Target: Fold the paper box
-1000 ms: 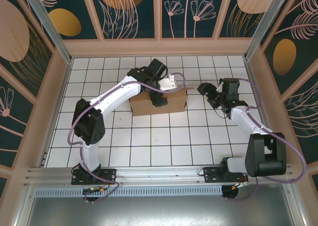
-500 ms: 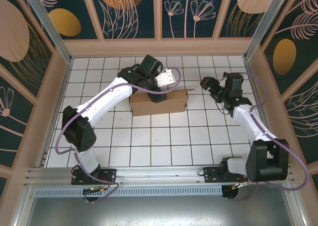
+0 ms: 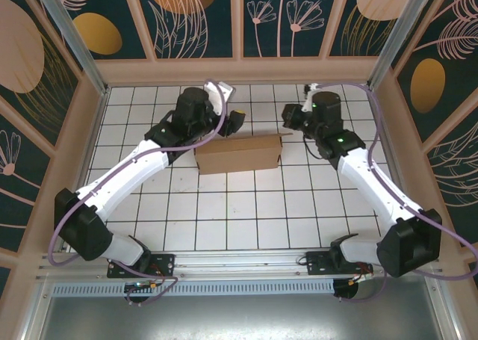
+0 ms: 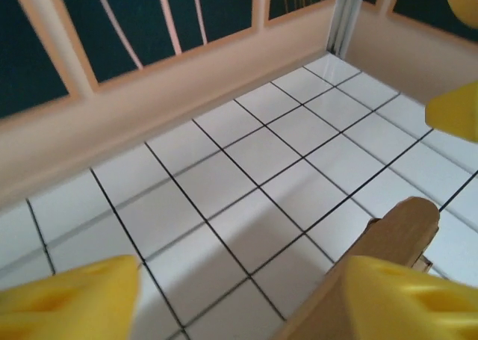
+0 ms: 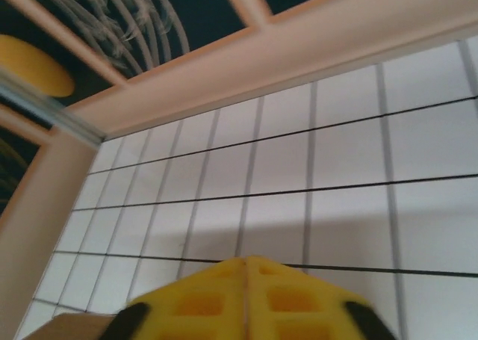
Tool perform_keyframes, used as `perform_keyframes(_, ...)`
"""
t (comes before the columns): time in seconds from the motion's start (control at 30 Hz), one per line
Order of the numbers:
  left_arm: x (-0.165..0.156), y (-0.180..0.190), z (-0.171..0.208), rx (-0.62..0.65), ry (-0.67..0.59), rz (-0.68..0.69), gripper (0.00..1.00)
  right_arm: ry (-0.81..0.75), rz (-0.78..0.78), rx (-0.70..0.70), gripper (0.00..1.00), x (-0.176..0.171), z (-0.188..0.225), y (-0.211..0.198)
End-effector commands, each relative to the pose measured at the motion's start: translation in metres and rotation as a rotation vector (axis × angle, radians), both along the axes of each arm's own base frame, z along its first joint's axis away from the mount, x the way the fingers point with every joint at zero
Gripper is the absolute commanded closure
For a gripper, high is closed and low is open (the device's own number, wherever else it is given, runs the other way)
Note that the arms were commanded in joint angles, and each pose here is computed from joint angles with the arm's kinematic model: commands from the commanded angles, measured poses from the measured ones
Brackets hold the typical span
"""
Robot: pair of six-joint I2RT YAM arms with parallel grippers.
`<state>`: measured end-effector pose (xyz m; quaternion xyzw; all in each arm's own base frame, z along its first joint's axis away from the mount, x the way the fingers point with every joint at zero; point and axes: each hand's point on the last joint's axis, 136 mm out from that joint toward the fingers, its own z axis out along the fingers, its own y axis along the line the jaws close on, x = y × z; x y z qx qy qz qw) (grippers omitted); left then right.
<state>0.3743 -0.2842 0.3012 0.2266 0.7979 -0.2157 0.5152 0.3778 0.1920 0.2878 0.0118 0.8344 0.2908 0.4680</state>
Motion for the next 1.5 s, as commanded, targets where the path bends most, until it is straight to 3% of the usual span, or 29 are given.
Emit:
perform_keyframes(0.0,-0.001,-0.003,0.04,-0.398,0.065,0.062,0.99,-0.033,0.051,-0.103,1.0,0.001,-0.004,0.033)
perform_keyframes(0.1,0.0,0.012,0.031,-0.48,0.115,0.168,1.0,-0.032,0.09,-0.139,1.0,-0.005,-0.014,0.063)
perform_keyframes(0.23,0.001,0.04,0.021,-0.506,0.112,0.315,1.0,-0.016,0.083,-0.151,1.0,-0.003,-0.029,0.075)
perform_keyframes(0.6,0.002,0.051,0.002,-0.518,0.164,0.402,1.0,0.047,0.066,-0.242,1.0,-0.022,-0.093,0.079)
perform_keyframes(0.97,0.002,0.014,-0.06,-0.646,0.424,0.347,1.0,0.118,0.011,-0.34,1.0,-0.037,-0.156,0.074)
perform_keyframes(1.37,-0.009,0.029,-0.11,-0.601,0.427,0.385,1.0,0.132,0.028,-0.311,0.99,-0.037,-0.153,0.08)
perform_keyframes(1.47,-0.011,0.033,-0.124,-0.581,0.44,0.405,1.0,0.103,0.048,-0.291,0.89,-0.036,-0.134,0.084)
